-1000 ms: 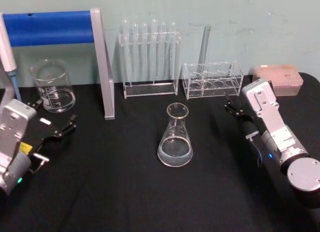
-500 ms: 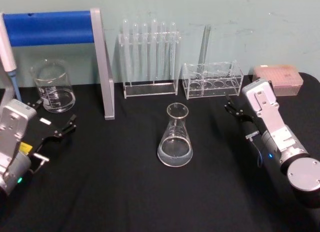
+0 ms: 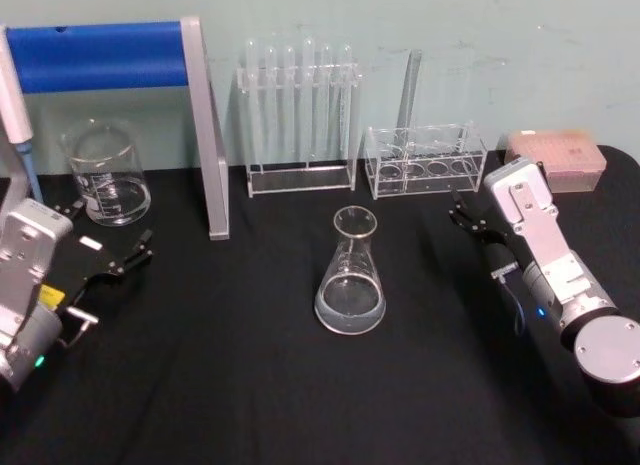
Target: Grasp the erlenmeyer flask with one hand, shake it three times, then place it back.
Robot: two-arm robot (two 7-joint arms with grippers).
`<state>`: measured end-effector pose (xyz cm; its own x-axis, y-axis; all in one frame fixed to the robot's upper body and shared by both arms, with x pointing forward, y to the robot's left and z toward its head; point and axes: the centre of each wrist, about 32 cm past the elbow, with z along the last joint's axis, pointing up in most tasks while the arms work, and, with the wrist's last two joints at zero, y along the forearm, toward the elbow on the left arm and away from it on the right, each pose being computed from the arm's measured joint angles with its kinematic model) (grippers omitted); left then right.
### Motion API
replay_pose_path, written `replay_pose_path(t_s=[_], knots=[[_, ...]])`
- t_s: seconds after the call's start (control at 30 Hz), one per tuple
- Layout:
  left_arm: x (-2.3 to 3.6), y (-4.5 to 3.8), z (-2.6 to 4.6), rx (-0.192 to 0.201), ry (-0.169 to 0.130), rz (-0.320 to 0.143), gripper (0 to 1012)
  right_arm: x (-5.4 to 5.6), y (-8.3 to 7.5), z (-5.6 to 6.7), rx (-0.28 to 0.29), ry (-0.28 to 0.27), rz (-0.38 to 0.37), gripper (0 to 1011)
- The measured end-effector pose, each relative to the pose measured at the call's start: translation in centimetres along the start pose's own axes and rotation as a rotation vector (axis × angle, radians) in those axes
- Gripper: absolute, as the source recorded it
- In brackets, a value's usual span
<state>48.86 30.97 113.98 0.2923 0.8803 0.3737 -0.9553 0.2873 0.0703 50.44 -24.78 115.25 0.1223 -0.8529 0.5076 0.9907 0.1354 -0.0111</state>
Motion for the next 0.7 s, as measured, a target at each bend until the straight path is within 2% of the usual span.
replay_pose_path(t_s=[0.7], knots=[[0.0, 0.0, 0.0, 0.0, 0.0, 0.0, 1001, 0.0, 0.0, 0.0, 0.0, 0.0, 0.0, 1003]])
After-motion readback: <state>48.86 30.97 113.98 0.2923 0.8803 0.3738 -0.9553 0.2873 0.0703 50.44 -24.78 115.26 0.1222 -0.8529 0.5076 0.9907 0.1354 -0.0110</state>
